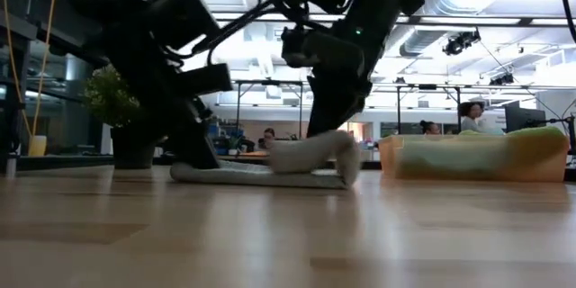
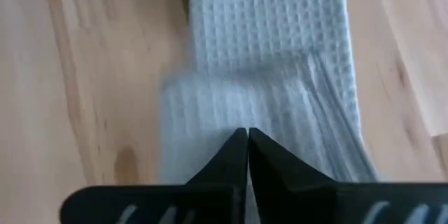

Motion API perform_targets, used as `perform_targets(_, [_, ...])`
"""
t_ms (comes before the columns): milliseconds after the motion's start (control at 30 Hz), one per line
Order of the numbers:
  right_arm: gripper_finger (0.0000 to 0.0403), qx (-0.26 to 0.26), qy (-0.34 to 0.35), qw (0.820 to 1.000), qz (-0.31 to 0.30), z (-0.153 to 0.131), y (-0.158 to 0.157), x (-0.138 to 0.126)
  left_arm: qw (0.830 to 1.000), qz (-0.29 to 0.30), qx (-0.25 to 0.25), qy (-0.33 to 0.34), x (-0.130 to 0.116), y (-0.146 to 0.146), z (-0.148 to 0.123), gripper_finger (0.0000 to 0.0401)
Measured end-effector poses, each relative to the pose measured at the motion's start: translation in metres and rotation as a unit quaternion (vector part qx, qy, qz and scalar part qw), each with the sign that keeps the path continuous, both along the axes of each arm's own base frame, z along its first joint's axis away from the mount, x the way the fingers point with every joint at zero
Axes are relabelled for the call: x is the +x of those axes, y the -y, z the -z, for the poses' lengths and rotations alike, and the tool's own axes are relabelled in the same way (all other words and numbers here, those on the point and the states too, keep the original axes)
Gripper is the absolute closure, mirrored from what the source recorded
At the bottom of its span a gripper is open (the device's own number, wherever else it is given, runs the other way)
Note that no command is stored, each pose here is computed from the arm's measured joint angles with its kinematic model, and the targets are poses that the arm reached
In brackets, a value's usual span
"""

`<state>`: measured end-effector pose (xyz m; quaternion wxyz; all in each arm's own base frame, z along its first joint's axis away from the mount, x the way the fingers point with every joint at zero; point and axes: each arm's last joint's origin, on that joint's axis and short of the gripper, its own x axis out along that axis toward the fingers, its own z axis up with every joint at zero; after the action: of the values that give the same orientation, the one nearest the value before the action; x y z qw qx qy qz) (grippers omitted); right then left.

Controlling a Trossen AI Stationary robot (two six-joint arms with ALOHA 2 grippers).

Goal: Fold microfiber towels
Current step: Fold the gray microfiber cloth

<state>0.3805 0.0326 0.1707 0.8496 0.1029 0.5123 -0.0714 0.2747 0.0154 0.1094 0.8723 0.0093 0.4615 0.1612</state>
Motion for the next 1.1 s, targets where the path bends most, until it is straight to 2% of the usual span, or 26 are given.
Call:
perform_targets(233, [0.0401, -0.048, -0.119, 0.992, -0.009, -0.003, -0.013, -0.030, 0.999, -0.029, -0.039, -0.002, -0.005, 0.009, 0.009, 0.0401])
perform_targets(400, [0.0402, -0.078, -0.166, 0.983, -0.030, -0.016, -0.028, -0.050, 0.998, -0.025, -0.054, 0.010, -0.007, 0.020, 0.004, 0.0401])
perform_targets(533, [0.0402, -0.112, -0.185, 0.976, -0.021, -0.032, -0.034, -0.068, 0.997, -0.028, -0.068, 0.017, -0.008, 0.028, 0.002, 0.0401])
perform_targets(733, [0.0402, -0.105, -0.069, 0.992, 0.020, -0.069, -0.029, -0.070, 0.998, -0.018, -0.050, 0.018, -0.008, 0.031, 0.001, 0.0401])
perform_targets(833, [0.0402, -0.098, -0.049, 0.993, 0.031, -0.078, -0.025, -0.073, 0.998, -0.020, -0.048, 0.018, -0.008, 0.030, 0.001, 0.0401])
perform_targets(967, [0.0402, -0.075, -0.047, 0.995, 0.052, -0.068, -0.017, -0.088, 0.999, -0.022, -0.046, 0.019, -0.008, 0.030, 0.001, 0.0401])
perform_targets(1100, [0.0402, 0.014, 0.008, 0.994, 0.110, -0.048, -0.008, -0.110, 0.998, -0.023, -0.046, 0.020, -0.008, 0.030, 0.001, 0.0401])
